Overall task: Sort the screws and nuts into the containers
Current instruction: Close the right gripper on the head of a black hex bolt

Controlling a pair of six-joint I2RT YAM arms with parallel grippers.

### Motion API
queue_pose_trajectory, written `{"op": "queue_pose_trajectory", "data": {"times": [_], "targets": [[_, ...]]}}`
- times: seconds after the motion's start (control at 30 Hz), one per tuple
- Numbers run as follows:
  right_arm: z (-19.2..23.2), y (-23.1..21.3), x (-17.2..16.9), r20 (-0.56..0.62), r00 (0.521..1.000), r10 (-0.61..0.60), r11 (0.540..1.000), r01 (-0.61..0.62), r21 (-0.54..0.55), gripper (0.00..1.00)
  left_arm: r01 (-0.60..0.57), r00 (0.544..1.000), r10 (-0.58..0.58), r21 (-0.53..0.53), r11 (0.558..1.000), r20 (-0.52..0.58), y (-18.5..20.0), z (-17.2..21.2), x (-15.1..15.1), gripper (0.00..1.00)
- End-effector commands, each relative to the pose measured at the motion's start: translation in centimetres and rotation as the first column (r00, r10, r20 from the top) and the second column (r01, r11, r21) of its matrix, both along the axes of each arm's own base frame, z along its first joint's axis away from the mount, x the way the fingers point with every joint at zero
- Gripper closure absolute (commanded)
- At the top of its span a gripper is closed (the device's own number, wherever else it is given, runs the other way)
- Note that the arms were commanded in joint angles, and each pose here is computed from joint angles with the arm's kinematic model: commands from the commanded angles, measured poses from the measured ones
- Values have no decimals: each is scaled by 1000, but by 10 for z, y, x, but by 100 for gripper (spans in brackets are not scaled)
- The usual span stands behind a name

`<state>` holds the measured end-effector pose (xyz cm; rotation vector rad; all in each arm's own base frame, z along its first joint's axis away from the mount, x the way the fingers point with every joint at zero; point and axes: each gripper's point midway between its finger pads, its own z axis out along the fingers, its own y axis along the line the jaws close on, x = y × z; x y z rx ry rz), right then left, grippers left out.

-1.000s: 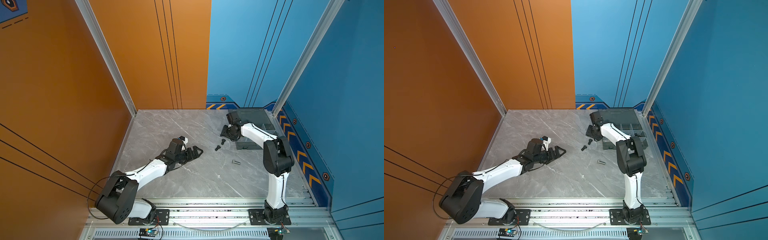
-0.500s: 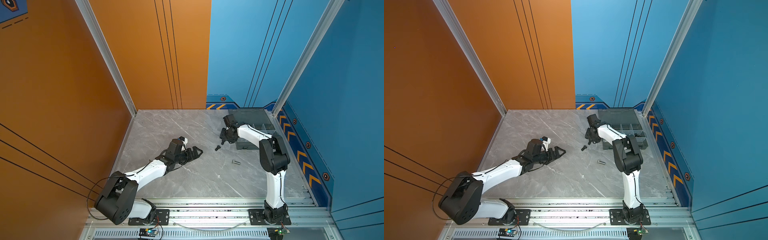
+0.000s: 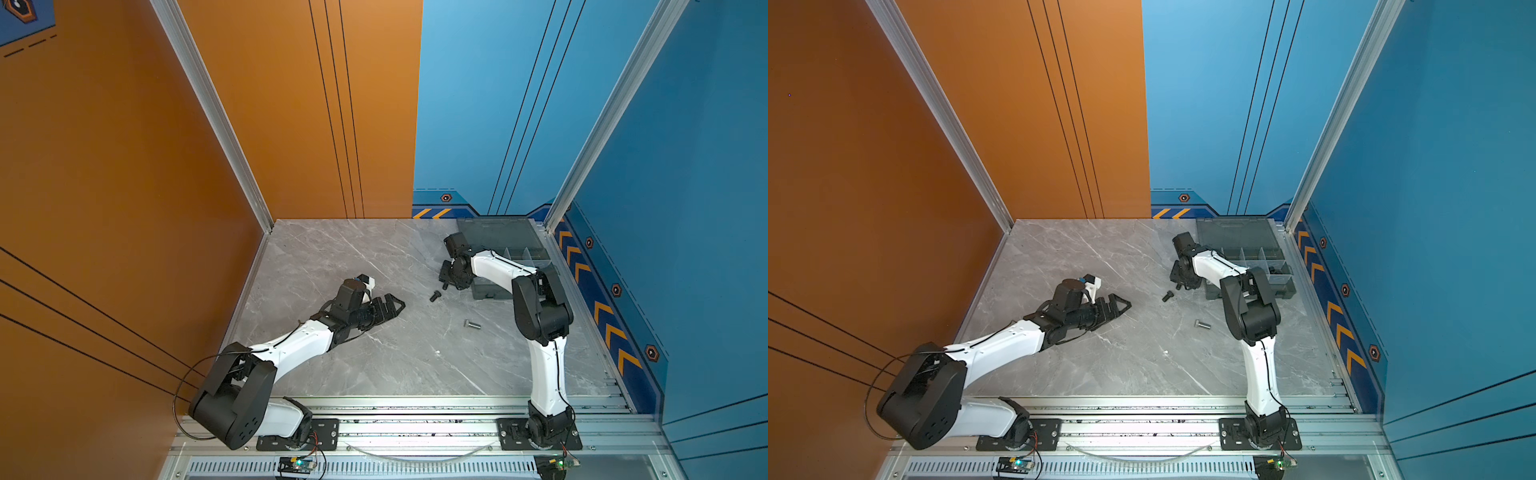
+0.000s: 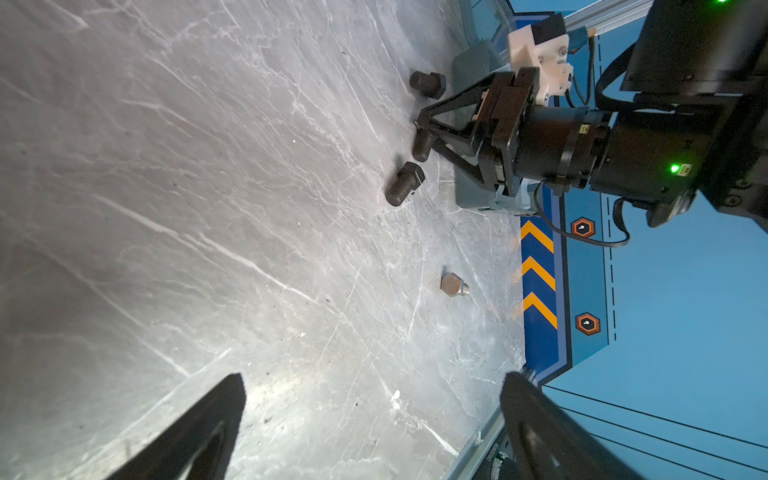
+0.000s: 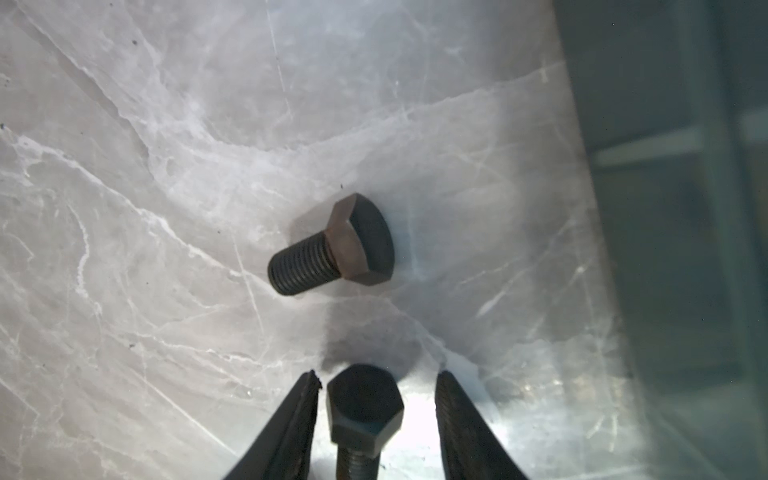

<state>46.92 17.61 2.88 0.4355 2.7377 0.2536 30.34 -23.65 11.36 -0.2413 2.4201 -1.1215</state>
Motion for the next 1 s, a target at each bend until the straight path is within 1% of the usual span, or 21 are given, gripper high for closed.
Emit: {"op": "queue_pose_trajectory", "data": {"times": [0.0, 0.2, 0.63, 0.73, 0.9, 0.97], "targets": [[-12, -2, -1, -27, 1000, 5, 999, -6, -46, 53, -10, 1000, 10, 6, 1000, -3, 5, -2, -1, 2], [-19, 0, -5, -50, 999, 19, 998, -22, -62, 58, -12, 1000, 12, 1, 1000, -3, 6, -1, 0, 2], [-25, -1, -16, -77, 996, 40, 995, -47, -90, 61, -17, 1000, 17, 0, 1000, -4, 9, -3, 1, 2], [-25, -2, -17, -78, 996, 43, 994, -50, -96, 64, -17, 1000, 17, -4, 1000, -2, 9, -2, 1, 2], [-23, -3, -17, -77, 996, 46, 993, -53, -101, 75, -18, 1000, 18, -4, 1000, 0, 10, -1, 0, 2], [-22, -5, -17, -77, 996, 46, 993, -54, -103, 77, -20, 1000, 20, -2, 1000, 0, 10, -2, -1, 2]]}}
